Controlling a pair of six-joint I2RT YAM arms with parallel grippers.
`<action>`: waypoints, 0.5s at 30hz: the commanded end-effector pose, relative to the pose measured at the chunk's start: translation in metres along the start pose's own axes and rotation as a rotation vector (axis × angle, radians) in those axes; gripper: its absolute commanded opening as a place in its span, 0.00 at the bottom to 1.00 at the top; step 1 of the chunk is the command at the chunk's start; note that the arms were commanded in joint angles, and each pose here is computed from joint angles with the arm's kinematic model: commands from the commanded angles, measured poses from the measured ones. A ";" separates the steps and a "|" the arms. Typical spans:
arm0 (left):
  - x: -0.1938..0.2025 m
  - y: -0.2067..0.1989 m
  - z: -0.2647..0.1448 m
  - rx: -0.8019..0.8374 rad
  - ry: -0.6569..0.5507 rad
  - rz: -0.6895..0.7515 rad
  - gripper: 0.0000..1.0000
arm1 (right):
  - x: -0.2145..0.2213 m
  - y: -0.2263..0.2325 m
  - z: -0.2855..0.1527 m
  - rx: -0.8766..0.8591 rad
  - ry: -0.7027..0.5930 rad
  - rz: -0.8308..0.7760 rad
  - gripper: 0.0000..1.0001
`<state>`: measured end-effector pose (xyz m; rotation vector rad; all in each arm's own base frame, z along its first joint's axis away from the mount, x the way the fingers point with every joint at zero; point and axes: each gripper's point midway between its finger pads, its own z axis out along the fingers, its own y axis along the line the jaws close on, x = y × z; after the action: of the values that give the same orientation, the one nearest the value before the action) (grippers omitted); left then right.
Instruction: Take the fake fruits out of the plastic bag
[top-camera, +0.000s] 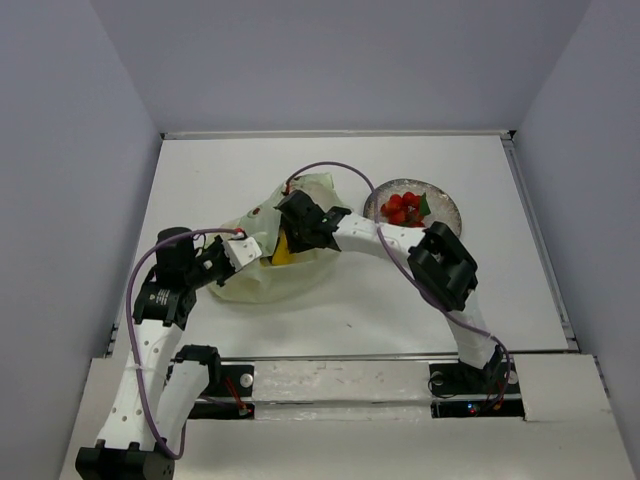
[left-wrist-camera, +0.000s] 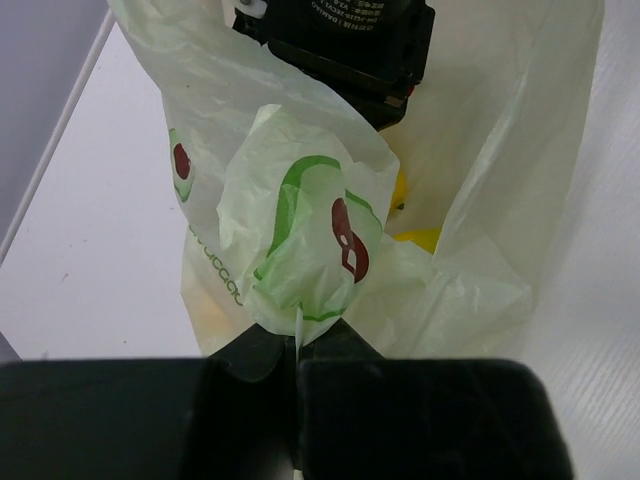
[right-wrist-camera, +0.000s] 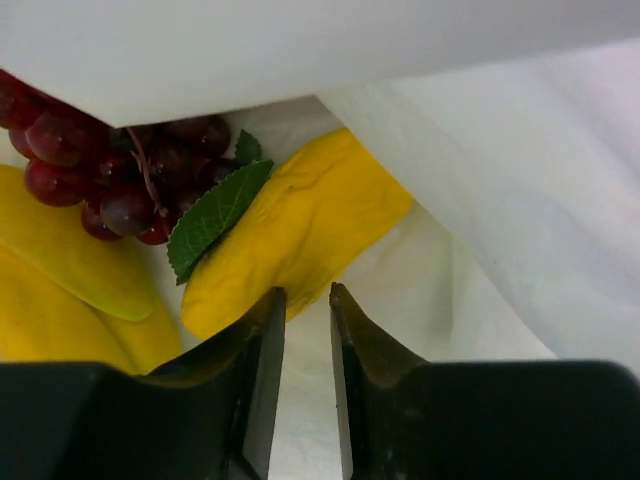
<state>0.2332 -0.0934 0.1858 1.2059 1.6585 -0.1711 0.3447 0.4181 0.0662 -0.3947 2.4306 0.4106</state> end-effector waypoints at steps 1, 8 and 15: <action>-0.007 0.011 0.001 -0.048 -0.021 -0.001 0.09 | 0.038 -0.029 0.011 0.112 0.100 -0.079 0.19; -0.014 0.048 -0.005 -0.238 -0.014 -0.146 0.07 | -0.014 -0.008 -0.031 0.025 -0.014 -0.133 0.01; -0.006 0.054 -0.006 -0.284 0.012 -0.168 0.02 | -0.055 0.021 -0.094 -0.165 -0.167 -0.156 0.01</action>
<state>0.2642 -0.0689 0.1982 0.8876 1.7883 -0.0706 0.3283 0.3990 0.0982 -0.5804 2.3877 0.3767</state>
